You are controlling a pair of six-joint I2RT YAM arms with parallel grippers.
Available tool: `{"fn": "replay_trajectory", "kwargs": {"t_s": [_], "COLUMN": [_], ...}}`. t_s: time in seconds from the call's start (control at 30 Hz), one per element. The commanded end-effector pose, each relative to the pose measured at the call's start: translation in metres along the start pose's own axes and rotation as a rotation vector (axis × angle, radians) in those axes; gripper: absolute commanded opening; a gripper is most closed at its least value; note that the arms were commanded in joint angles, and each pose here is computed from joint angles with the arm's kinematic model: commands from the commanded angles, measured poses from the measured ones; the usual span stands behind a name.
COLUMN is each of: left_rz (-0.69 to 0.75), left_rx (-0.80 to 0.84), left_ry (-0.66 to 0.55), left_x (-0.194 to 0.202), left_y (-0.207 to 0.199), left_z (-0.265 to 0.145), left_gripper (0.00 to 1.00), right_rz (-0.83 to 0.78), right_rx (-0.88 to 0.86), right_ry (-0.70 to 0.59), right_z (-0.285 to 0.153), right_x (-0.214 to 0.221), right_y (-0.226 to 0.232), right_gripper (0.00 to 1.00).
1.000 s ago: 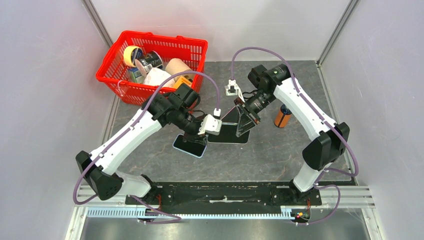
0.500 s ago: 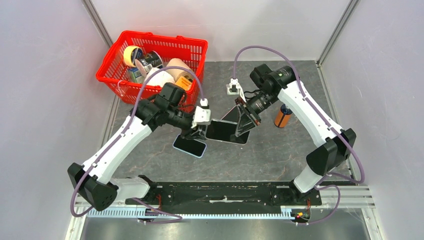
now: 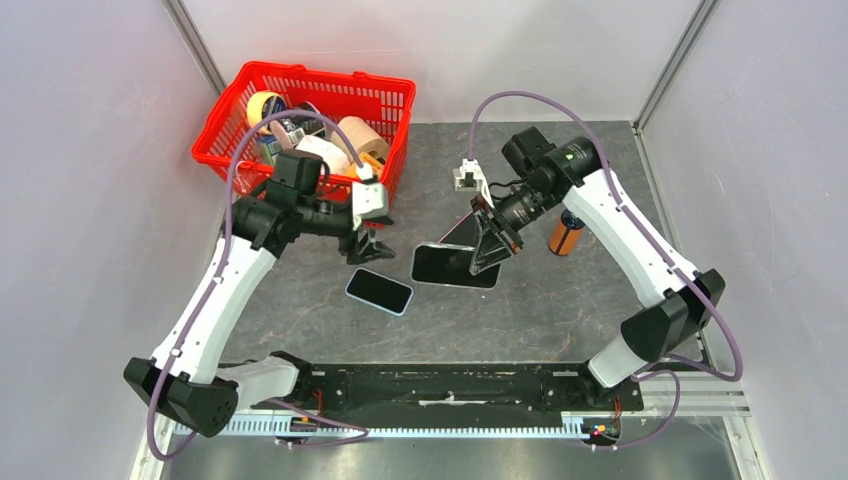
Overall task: Take the phone out of the phone case
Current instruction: Remove the phone case from the phone.
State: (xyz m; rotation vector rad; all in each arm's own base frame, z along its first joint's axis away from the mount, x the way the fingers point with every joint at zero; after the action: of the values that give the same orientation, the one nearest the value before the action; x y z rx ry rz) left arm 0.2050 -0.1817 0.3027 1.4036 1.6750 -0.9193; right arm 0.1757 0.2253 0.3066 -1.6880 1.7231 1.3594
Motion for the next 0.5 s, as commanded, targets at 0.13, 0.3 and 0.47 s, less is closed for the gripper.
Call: {"fn": "replay_trajectory", "kwargs": {"t_s": [0.13, 0.3, 0.47], "left_rz": [-0.247, -0.489, -0.607], "left_rx": [-0.030, 0.119, 0.200], "left_ry": [-0.281, -0.415, -0.444], "left_x": [-0.068, -0.088, -0.086], "left_y": [-0.005, -0.007, -0.008], "left_z": [-0.036, -0.026, -0.013], "left_gripper": [0.70, 0.70, 0.70], "right_rz": [-0.115, -0.155, -0.175], "right_rx": [0.134, 0.174, 0.181], "right_ry": [-0.009, 0.013, 0.020], "right_z": [-0.009, -0.006, -0.005], "right_x": [-0.014, -0.017, -0.023], "right_y": [0.014, 0.014, 0.014], "right_gripper": [0.00, 0.00, 0.00]}}
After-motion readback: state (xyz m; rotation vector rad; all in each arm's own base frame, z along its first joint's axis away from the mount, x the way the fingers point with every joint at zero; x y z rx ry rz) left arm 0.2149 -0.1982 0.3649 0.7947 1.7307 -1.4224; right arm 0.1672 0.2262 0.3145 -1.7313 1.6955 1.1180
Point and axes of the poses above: each gripper's point midway between its finger pads, its own z axis out along the fingers, its own y axis along the line the jaws close on, x = y × z, the point moved 4 cm from there along -z, back along the fingers, and after that the axes turned 12 degrees about -z, right-handed, at the moved point
